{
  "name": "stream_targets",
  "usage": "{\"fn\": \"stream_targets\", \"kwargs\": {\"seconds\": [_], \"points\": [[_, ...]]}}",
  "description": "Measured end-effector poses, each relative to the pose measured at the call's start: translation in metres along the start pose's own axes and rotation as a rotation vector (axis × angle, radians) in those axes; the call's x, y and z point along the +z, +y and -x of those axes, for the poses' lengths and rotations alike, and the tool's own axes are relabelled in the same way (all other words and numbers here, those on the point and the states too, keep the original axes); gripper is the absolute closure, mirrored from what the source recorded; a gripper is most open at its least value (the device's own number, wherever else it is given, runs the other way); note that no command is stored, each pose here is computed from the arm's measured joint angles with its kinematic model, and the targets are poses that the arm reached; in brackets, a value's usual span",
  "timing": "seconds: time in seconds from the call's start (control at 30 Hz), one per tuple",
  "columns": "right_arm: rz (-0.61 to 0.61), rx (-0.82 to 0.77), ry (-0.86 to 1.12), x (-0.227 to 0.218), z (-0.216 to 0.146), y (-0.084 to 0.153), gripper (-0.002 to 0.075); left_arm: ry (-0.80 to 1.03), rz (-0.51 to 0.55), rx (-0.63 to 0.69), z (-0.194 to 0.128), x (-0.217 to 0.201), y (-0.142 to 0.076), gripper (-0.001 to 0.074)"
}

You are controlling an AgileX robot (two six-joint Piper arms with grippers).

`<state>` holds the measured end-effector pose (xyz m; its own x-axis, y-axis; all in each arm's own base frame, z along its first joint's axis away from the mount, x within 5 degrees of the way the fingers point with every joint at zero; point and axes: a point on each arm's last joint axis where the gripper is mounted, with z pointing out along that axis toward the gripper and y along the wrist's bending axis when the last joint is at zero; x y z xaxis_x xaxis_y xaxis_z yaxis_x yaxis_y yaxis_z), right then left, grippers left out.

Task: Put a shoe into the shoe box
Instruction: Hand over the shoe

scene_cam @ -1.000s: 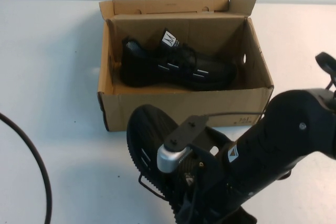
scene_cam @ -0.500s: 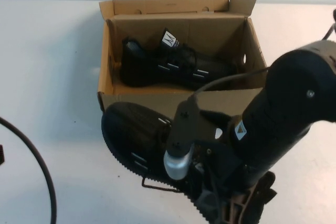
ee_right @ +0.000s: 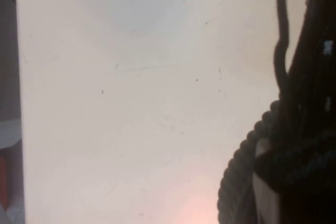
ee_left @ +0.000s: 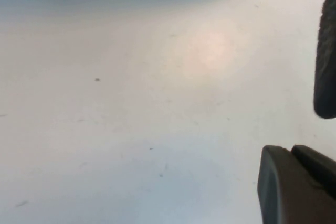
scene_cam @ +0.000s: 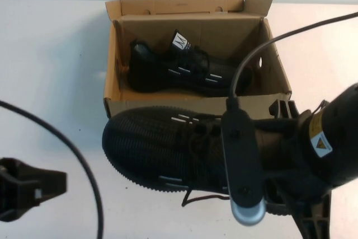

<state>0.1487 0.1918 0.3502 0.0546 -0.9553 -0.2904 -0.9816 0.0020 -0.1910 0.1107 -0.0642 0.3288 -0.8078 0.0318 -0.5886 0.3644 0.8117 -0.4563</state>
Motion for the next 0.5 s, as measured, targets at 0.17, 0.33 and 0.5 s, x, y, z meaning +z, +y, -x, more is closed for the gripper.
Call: {"fn": "stream_targets", "kwargs": {"seconds": [0.17,0.33,0.5], "points": [[-0.007,-0.028,-0.010,-0.005,-0.001,0.004,0.0703,0.047,-0.184,0.035,0.011,0.017,-0.007,0.0738],[-0.013,-0.040,0.000,-0.007,-0.009,0.009,0.0703,0.075,-0.322,0.036,0.021,0.033,-0.010,0.0738],[-0.021,-0.034,0.009,-0.008,-0.019,0.016,0.0704,0.117,-0.350,0.017,0.028,0.050,-0.003,0.0738]]}}
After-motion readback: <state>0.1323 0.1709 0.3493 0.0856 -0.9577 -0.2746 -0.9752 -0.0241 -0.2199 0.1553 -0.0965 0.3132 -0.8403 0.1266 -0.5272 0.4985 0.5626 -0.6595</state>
